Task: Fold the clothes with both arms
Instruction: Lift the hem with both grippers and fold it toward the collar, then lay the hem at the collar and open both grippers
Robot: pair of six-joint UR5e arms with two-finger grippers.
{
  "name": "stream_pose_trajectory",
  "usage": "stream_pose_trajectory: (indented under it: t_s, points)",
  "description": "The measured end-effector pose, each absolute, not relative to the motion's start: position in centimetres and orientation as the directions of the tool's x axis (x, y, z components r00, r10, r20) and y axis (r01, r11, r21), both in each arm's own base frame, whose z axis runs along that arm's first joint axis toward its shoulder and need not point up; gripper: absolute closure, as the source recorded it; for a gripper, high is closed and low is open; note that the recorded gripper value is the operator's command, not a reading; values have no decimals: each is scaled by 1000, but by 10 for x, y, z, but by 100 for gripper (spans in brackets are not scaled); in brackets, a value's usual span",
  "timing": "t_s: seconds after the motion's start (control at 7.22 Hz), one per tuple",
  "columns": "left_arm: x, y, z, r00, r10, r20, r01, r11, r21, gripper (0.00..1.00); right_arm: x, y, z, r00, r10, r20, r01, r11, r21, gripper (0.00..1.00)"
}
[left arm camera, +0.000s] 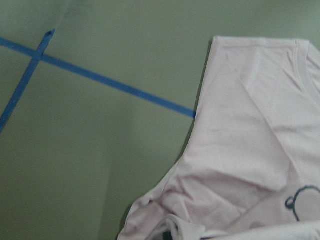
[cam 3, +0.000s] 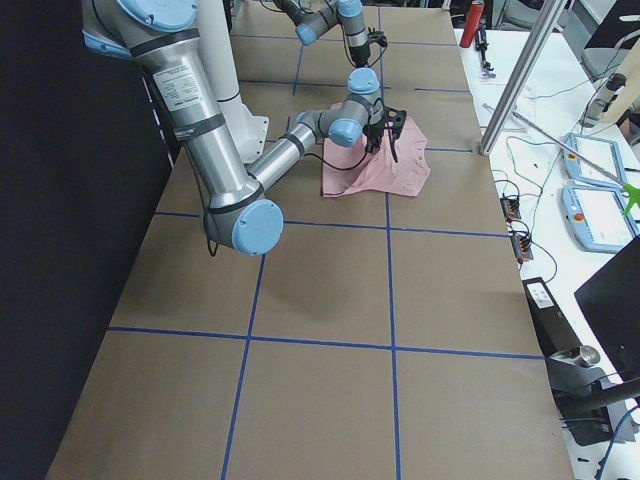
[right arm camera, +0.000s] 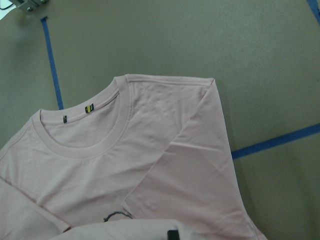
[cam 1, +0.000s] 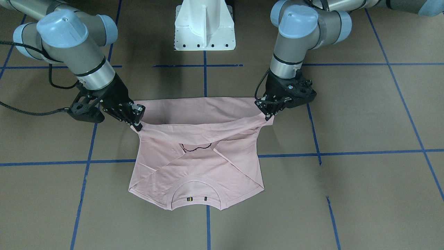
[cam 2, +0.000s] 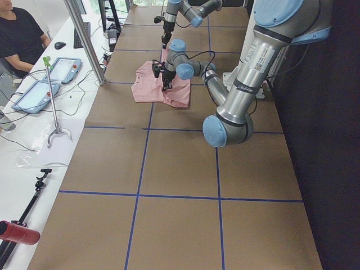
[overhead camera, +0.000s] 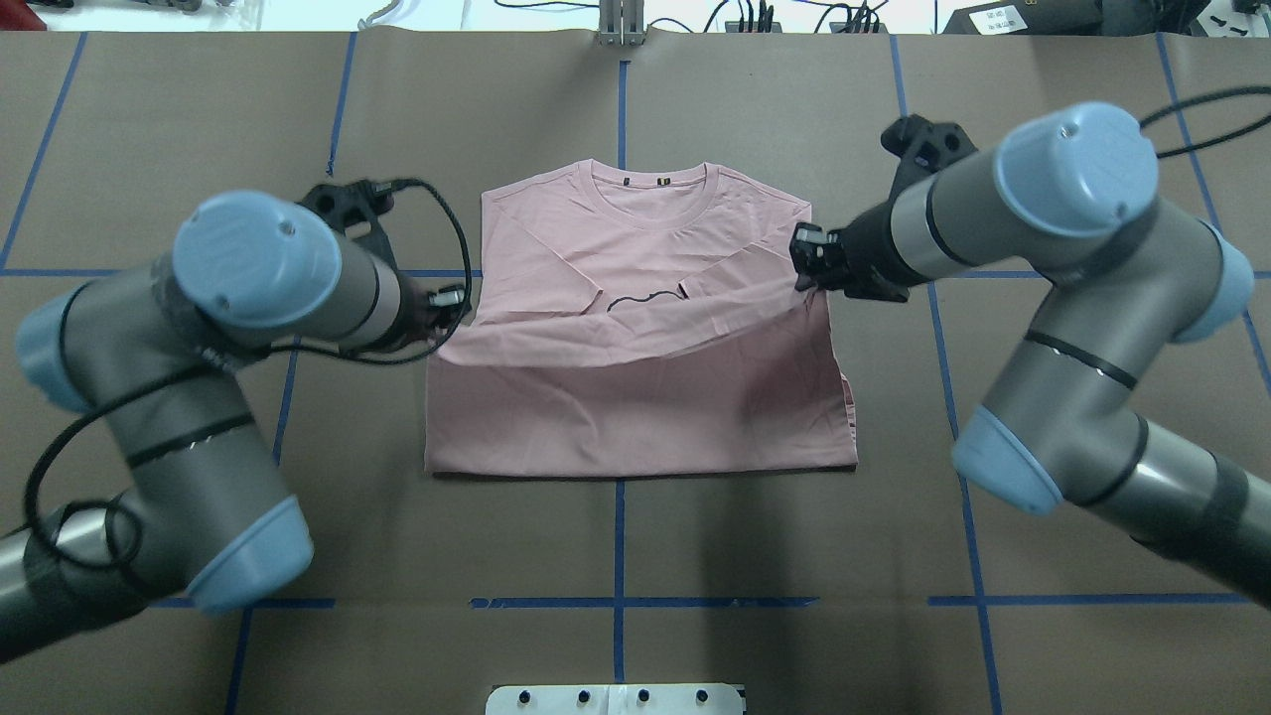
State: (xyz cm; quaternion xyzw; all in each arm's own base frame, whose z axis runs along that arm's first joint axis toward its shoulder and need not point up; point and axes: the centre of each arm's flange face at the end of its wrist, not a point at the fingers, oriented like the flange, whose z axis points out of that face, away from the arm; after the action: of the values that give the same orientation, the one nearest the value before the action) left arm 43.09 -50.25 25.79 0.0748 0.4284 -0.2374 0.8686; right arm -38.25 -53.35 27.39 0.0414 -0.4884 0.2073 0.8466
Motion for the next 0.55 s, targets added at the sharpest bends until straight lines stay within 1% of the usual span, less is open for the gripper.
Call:
stream_pose_trajectory:
  t_s: [0.28, 0.55]
  points:
    - [436, -551, 287, 518, -350, -781, 504, 862, -52, 100, -387, -587, 291, 475, 345, 809, -416, 899, -139, 100]
    - [450, -577, 290, 512, -346, -786, 512, 858, -45, 100, -393, -620, 304, 488, 361, 795, -431, 891, -140, 100]
